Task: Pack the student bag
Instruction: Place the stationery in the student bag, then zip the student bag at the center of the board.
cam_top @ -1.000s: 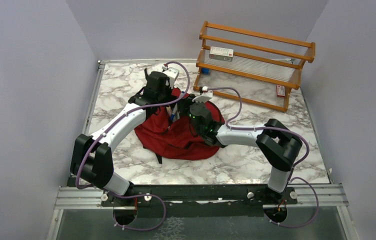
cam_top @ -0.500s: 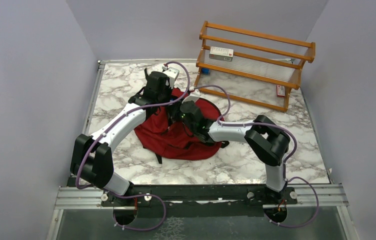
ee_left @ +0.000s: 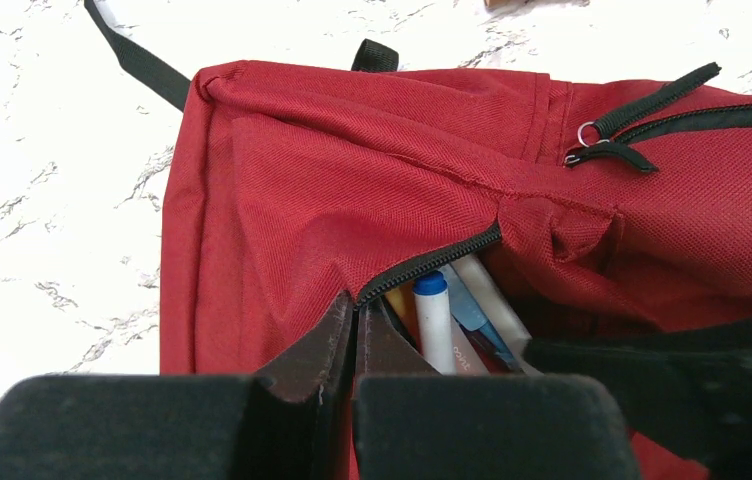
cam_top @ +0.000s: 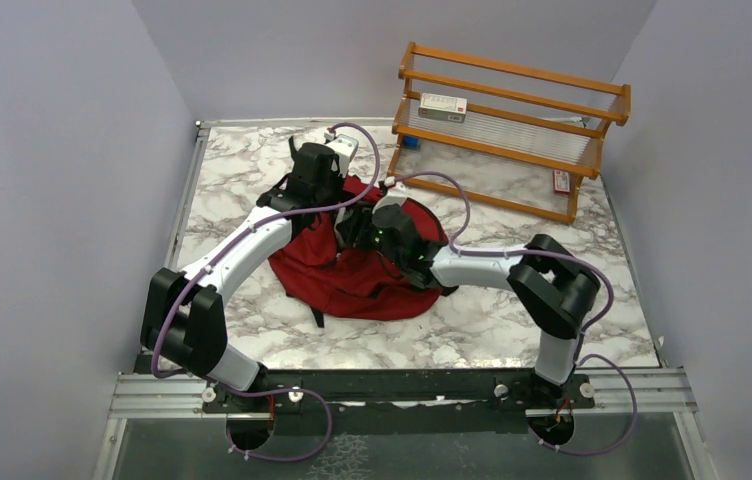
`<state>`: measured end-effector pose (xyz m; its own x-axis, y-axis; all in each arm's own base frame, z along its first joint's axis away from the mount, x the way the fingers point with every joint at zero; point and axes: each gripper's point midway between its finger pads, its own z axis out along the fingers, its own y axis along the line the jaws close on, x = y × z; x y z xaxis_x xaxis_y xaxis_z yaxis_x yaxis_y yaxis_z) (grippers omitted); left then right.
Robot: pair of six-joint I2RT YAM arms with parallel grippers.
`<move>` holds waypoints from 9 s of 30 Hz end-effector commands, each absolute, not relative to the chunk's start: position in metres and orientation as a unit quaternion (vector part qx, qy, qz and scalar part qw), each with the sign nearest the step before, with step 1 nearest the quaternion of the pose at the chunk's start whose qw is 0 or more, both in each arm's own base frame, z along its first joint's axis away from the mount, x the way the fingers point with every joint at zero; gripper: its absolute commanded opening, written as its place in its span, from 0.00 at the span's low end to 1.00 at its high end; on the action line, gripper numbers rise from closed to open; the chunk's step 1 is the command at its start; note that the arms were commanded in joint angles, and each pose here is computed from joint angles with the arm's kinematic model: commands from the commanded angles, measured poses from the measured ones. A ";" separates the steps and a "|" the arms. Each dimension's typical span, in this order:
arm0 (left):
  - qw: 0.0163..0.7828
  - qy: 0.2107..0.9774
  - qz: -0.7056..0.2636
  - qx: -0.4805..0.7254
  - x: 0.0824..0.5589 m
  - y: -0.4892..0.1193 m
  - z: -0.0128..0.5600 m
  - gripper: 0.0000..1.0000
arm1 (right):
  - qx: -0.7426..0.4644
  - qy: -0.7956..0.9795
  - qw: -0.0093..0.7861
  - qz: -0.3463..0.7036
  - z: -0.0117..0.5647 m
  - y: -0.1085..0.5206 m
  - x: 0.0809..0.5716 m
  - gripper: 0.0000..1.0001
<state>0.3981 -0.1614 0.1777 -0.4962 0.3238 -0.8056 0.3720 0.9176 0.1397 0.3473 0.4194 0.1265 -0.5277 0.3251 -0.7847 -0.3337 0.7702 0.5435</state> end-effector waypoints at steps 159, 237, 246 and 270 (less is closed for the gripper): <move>0.506 0.850 -0.090 -0.114 0.287 -0.052 0.174 0.57 | -0.778 0.397 0.484 0.045 0.131 0.474 0.255 0.01; 0.607 0.764 -0.203 0.074 0.281 -0.219 0.184 0.73 | -0.114 0.722 0.467 0.498 0.231 0.417 0.325 0.01; 0.605 0.780 -0.153 0.040 0.291 -0.207 0.159 0.70 | -0.108 0.725 0.459 0.502 0.228 0.415 0.321 0.01; 0.530 0.833 -0.159 0.021 0.247 -0.179 0.094 0.07 | -0.070 0.739 0.564 0.363 0.212 0.378 0.370 0.01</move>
<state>0.2642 -0.1935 0.1268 -0.3488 -0.1792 -0.9199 0.2359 0.9332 -0.2712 0.3325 0.3980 0.1863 -0.5224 0.2356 -0.8195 -0.5628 0.6268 0.5389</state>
